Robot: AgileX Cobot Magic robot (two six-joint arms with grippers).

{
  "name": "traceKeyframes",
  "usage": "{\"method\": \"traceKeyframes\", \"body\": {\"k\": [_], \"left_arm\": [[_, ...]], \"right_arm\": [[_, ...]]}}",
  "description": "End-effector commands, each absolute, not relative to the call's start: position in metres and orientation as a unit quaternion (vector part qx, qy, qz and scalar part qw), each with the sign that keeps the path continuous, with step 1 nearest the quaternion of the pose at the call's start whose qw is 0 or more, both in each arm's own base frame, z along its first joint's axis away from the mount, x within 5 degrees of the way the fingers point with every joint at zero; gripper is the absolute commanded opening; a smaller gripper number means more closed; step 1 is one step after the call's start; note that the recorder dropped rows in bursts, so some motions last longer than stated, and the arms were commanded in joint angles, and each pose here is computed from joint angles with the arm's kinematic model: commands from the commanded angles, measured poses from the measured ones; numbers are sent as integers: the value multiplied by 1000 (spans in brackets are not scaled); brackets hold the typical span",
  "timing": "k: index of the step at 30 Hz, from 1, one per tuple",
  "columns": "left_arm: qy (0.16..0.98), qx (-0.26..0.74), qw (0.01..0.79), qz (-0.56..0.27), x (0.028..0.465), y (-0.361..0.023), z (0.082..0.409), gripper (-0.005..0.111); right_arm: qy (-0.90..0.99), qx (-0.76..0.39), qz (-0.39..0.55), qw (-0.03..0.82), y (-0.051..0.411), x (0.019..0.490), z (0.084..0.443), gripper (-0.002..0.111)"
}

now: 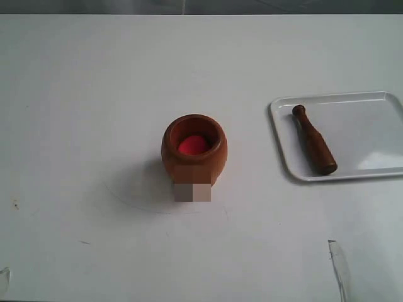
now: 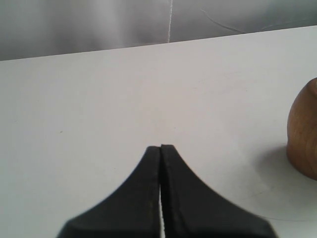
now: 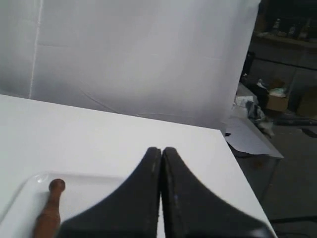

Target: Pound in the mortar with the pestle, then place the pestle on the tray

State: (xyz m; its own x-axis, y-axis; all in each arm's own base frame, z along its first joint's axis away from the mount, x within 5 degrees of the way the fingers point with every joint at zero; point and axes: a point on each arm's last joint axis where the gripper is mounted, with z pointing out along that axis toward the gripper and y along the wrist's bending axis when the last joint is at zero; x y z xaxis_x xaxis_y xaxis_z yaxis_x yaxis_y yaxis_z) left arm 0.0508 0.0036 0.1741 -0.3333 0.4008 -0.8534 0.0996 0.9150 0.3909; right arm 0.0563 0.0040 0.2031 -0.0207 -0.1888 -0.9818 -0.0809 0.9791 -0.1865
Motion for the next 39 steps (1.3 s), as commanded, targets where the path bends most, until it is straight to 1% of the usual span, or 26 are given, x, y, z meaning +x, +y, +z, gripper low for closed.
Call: {"method": "traceKeyframes", "body": {"k": [1, 39], "left_arm": [[805, 153, 559, 128, 51, 3, 174, 0], [805, 153, 559, 128, 51, 3, 174, 0]], "right_arm": [[722, -78, -40, 686, 2, 56, 200, 0], [721, -76, -38, 687, 2, 56, 201, 0]]}}
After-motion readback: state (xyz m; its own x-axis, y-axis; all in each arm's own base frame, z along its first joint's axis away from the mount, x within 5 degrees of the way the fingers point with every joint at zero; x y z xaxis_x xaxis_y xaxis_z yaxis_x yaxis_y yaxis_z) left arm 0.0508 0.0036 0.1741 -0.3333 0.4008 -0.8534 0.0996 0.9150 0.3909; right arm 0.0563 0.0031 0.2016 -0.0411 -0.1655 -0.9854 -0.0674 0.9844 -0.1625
